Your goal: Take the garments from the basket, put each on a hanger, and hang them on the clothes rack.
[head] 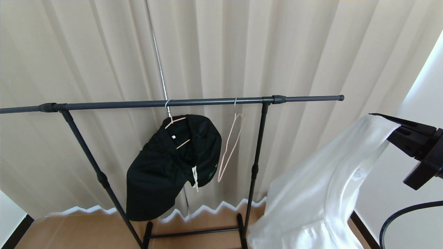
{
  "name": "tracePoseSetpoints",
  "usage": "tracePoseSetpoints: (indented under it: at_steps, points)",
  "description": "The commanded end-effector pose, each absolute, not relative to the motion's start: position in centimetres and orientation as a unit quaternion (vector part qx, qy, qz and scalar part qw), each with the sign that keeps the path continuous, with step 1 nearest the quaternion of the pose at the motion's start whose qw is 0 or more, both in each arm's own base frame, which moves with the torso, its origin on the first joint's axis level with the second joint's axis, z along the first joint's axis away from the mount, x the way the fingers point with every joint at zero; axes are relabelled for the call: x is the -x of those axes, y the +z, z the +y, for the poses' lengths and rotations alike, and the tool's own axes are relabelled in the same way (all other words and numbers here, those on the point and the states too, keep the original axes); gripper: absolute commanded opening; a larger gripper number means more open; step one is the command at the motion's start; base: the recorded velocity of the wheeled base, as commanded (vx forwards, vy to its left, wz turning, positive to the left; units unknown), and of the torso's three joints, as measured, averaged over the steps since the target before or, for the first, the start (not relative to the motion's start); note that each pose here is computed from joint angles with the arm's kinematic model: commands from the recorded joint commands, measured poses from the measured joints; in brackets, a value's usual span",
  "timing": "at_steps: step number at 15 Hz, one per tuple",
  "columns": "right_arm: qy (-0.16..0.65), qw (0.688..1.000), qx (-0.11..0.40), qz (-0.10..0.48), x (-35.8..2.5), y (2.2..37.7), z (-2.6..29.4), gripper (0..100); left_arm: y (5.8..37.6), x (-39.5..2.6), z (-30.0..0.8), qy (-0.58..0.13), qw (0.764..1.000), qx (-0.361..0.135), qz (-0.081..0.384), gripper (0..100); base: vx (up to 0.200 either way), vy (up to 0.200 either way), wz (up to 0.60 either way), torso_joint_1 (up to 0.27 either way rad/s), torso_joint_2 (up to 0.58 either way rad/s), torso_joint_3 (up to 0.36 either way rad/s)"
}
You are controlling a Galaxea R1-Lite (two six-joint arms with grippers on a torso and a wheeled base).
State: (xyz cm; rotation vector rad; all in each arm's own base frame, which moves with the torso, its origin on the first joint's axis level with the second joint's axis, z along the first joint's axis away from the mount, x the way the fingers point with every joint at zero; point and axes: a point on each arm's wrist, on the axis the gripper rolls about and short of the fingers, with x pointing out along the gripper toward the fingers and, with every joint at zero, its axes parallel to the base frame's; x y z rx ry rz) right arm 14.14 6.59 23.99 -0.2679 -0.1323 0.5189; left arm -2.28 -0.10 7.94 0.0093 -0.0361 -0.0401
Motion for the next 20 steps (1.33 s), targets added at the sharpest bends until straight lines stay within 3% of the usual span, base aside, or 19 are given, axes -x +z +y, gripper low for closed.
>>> tracePoseSetpoints:
  at_steps: [1, 8, 9, 11, 13, 15, 17, 19, 20]
  points:
    - [0.255, 0.956, 0.132, -0.068, -14.1, 24.1, 6.6, 0, 7.9, 2.3, -0.1, -0.02, 1.0, -0.005, -0.018, 100, 0.0, 0.0, 0.0, 0.0, 0.0, 0.0]
    - [0.259, 0.955, 0.134, -0.055, -14.8, 23.7, 7.0, 0, 7.9, 2.1, -0.1, -0.031, 0.999, -0.022, -0.003, 100, 0.0, 0.0, 0.0, 0.0, 0.0, 0.0]
    - [0.261, 0.955, 0.136, -0.047, -15.0, 23.4, 7.1, 0, 8.0, 1.8, -0.1, -0.042, 0.998, -0.035, 0.015, 100, 0.0, 0.0, 0.0, 0.0, 0.0, 0.0]
    - [0.248, 0.96, 0.132, -0.012, -16.6, 22.4, 7.8, 0, 8.2, 0.2, -0.3, -0.065, 0.99, -0.063, 0.109, 100, 0.0, 0.0, 0.0, 0.0, 0.0, 0.0]
    - [0.235, 0.967, 0.097, 0.014, -17.3, 21.9, 8.6, 0, 8.5, -1.3, -0.3, -0.092, 0.976, -0.081, 0.181, 100, 0.0, 0.0, 0.0, 0.0, 0.0, 0.0]
    - [0.244, 0.968, 0.051, 0.039, -17.8, 21.7, 9.5, 0, 11.2, -3.6, -0.5, -0.115, 0.974, -0.051, 0.188, 100, 0.0, 0.0, 0.0, 0.0, 0.0, 0.0]
    - [0.23, 0.972, 0.011, 0.053, -18.7, 21.7, 10.5, 0, 13.4, -6.8, -1.7, -0.179, 0.956, 0.04, 0.23, 100, 0.0, 0.0, 0.0, 0.0, 0.0, 0.0]
    - [0.216, 0.975, 0.015, 0.05, -19.0, 21.9, 10.6, 0, 14.4, -8.2, -3.0, -0.21, 0.942, 0.068, 0.254, 100, 0.0, 0.0, 0.0, 0.0, 0.0, 0.0]
    - [0.22, 0.974, 0.017, 0.045, -20.2, 22.5, 11.3, 0, 14.6, -9.1, -4.1, -0.226, 0.933, 0.059, 0.272, 100, 0.0, 0.0, 0.0, 0.0, 0.0, 0.0]
